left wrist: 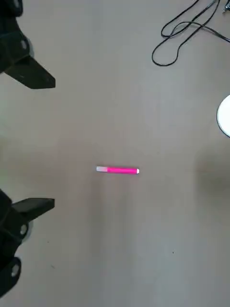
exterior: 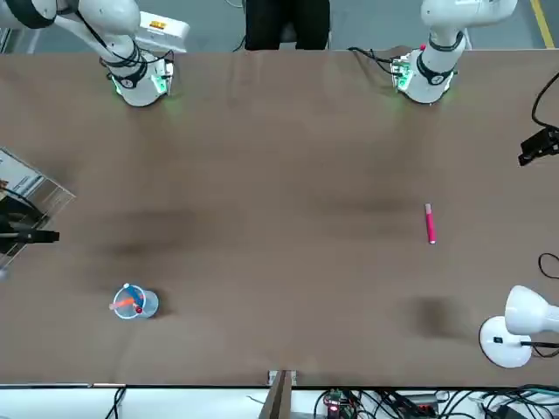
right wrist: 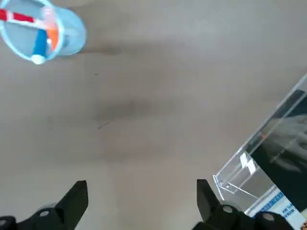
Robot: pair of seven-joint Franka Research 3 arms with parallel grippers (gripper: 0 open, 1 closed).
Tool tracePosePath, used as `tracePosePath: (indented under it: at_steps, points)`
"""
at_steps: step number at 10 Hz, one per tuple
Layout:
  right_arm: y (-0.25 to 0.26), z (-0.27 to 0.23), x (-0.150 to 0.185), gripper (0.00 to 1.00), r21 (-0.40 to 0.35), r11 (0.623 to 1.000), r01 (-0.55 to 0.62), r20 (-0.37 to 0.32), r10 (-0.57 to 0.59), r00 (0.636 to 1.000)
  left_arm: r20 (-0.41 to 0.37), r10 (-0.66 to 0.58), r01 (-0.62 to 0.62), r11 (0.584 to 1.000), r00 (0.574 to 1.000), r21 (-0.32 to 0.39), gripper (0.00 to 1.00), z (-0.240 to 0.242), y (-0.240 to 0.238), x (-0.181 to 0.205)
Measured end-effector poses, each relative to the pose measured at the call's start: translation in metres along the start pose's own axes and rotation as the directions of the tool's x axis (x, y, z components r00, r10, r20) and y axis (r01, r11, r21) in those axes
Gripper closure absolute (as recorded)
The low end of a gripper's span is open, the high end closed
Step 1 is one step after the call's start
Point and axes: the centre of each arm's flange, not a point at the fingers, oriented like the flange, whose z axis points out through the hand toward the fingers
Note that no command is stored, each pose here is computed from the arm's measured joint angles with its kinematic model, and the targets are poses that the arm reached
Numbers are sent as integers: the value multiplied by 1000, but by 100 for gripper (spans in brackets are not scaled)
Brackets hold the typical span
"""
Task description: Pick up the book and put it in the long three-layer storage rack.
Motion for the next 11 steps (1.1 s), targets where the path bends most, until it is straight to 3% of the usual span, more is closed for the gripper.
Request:
tracePosePath:
  at_steps: [4,11]
  points:
    - [-56,-20,-7,0,-66,995,80,-52,-84,995,0,1,-1,1000,1000,0,0,0,0,0]
    - [-75,-66,-41,0,-125,986,109,-206,-133,969,1,1,-1,1000,1000,0,0,0,0,1]
